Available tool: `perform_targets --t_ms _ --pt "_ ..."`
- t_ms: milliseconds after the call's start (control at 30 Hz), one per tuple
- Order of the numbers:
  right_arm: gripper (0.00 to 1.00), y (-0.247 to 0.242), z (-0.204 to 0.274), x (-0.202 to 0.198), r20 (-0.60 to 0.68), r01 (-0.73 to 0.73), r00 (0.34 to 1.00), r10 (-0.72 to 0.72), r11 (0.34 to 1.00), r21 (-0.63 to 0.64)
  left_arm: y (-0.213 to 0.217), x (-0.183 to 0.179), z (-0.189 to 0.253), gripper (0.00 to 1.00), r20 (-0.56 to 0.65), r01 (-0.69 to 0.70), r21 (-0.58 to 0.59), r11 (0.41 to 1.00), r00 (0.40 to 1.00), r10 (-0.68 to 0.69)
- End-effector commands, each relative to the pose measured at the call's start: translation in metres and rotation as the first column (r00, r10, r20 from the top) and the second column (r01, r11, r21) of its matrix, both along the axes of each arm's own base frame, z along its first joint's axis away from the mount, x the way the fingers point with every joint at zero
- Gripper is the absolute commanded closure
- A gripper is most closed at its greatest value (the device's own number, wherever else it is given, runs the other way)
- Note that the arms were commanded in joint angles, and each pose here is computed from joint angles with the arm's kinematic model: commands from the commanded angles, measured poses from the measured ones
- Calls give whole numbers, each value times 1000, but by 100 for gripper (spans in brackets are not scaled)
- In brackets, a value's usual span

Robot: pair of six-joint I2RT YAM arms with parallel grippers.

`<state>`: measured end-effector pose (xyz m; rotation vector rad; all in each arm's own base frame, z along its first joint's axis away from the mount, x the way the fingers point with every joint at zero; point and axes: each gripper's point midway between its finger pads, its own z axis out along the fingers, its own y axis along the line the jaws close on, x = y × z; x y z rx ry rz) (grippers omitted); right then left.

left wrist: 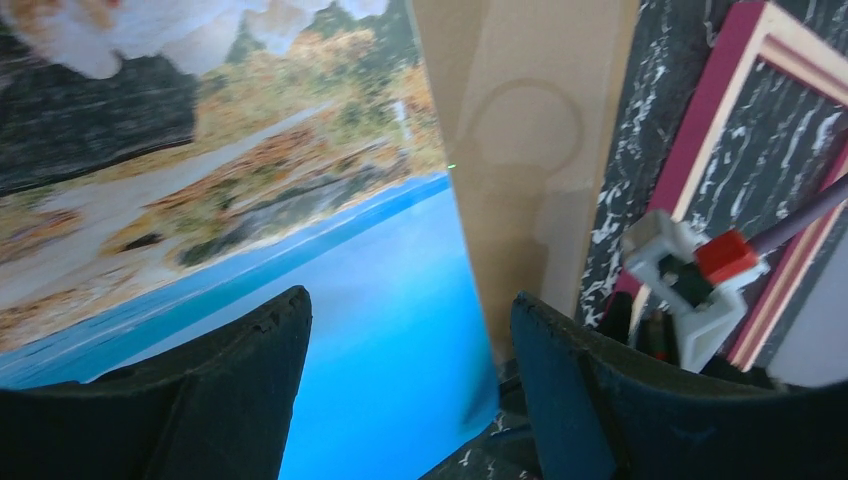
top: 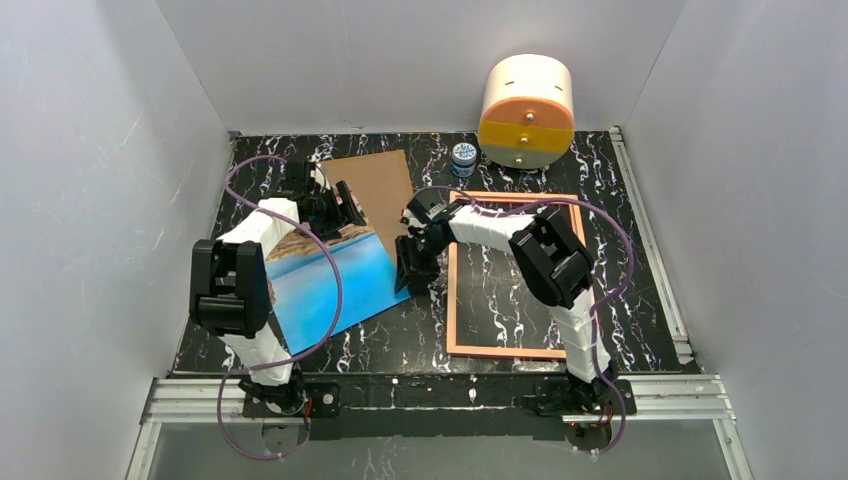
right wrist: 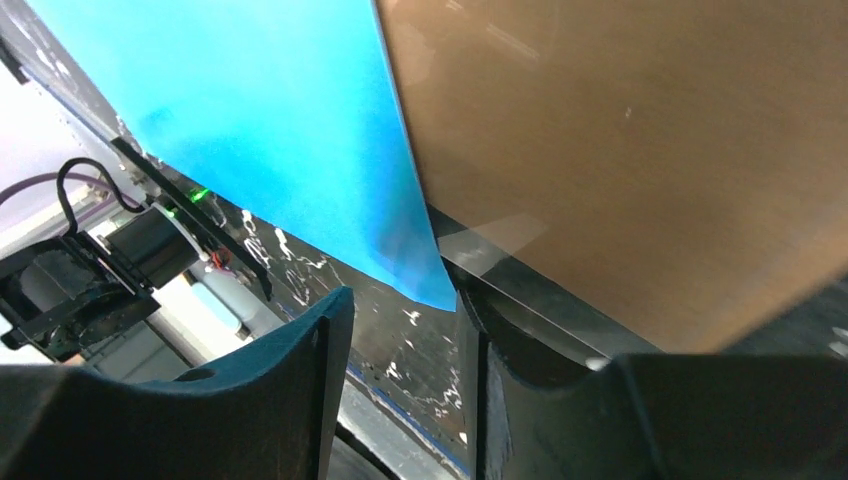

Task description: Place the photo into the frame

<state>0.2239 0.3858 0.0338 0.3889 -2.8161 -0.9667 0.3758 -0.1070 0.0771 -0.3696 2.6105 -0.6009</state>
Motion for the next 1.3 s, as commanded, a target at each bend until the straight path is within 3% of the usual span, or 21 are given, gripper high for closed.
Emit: perform_targets --t_ms 0,133,267,467,733,967,1267 --pt "47 38 5 -6 88 -83 993 73 990 112 -19 19 18 29 44 8 -127 992 999 -2" --pt "47 40 17 -12 144 -97 986 79 988 119 -35 30 22 31 70 21 -228 974 998 -6" --pt "46 5 30 11 203 92 973 -106 993 81 -46 37 19 41 85 41 -273 961 996 -18" --pt "43 -46 52 44 234 321 908 -347 936 141 -70 44 16 54 123 107 -310 945 990 -72" --pt "45 -49 23 49 166 335 929 -330 942 -3 -60 52 -16 65 94 68 -182 981 994 -52" --pt "44 -49 3 45 106 340 937 -332 938 -69 -44 36 -46 70 0 63 -75 995 998 -63" --pt "44 -33 3 53 128 315 938 -322 946 74 -36 11 -79 74 -141 38 -31 999 989 -42"
